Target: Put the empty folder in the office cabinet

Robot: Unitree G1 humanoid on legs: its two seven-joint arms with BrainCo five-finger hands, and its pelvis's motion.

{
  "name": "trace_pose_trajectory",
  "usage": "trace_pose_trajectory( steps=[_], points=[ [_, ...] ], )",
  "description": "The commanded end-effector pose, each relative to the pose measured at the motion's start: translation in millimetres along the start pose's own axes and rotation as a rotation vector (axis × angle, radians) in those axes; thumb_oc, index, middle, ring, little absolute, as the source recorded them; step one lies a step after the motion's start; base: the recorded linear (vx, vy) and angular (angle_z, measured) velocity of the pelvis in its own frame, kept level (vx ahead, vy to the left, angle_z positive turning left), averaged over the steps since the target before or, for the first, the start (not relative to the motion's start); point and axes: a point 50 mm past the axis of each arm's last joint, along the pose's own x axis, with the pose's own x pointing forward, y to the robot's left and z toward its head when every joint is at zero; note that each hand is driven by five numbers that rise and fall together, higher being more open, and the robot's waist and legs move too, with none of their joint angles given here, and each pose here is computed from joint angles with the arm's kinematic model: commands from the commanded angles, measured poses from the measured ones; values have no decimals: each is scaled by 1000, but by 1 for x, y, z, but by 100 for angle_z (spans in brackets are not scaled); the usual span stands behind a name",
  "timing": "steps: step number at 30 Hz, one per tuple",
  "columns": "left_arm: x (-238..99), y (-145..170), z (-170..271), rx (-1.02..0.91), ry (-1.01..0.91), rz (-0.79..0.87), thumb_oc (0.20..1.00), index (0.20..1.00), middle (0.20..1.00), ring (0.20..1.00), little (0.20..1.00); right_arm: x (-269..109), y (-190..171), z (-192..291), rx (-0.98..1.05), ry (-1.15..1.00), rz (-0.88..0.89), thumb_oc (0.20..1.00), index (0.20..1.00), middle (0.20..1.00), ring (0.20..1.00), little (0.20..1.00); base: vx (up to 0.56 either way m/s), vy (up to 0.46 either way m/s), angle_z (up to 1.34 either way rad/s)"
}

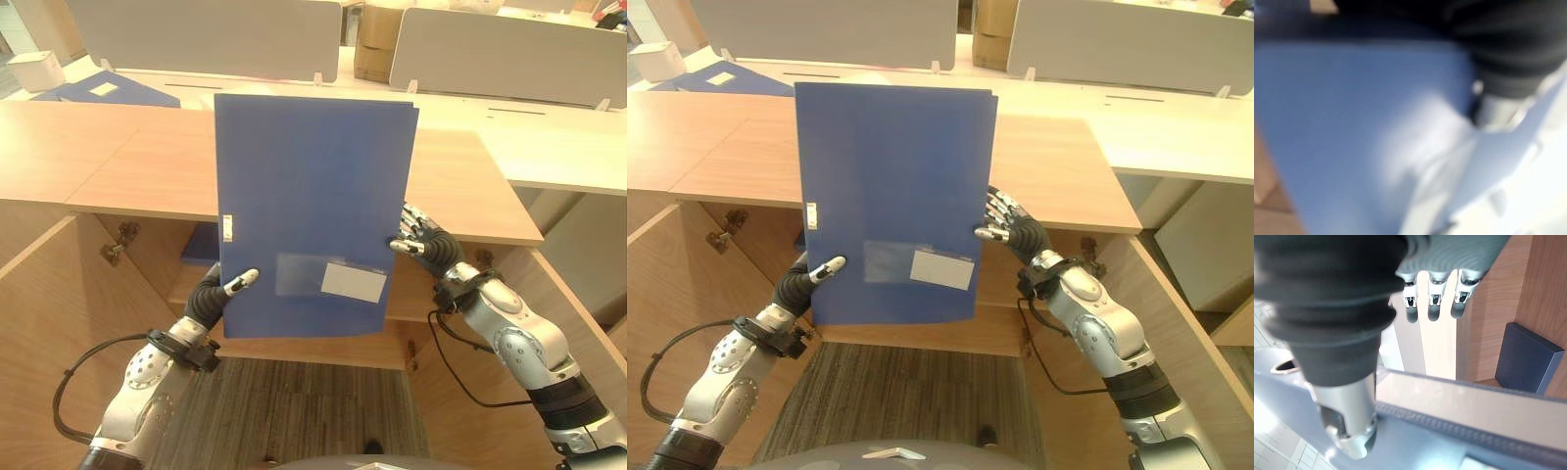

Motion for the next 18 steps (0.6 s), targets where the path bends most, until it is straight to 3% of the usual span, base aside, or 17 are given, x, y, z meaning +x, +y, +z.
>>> trace_pose_trajectory(
  steps=[1, 15, 16, 18],
  points=[
    [21, 2, 33, 163, -106, -70, 200, 200, 200, 200, 200, 13, 9, 35, -35, -112, 83, 1000, 1000, 1000, 1000, 1000, 0, 0, 0],
    [25, -3, 30, 184, -101, -85, 200, 200, 200, 200, 200, 23, 21, 25, 4, -88, 103, 1000, 1000, 1000, 1000, 1000, 0, 0, 0],
    [29, -6, 28, 181, -104, -91, 200, 200, 200, 200, 200, 27, 23, 23, -17, -92, 101, 200, 200, 200, 200, 200, 0, 0, 0],
    [33, -7, 27, 175, -105, -88, 200, 200, 200, 200, 200, 30, 24, 23, -47, -106, 85, 200, 200, 200, 200, 200, 0, 0, 0]
  ],
)
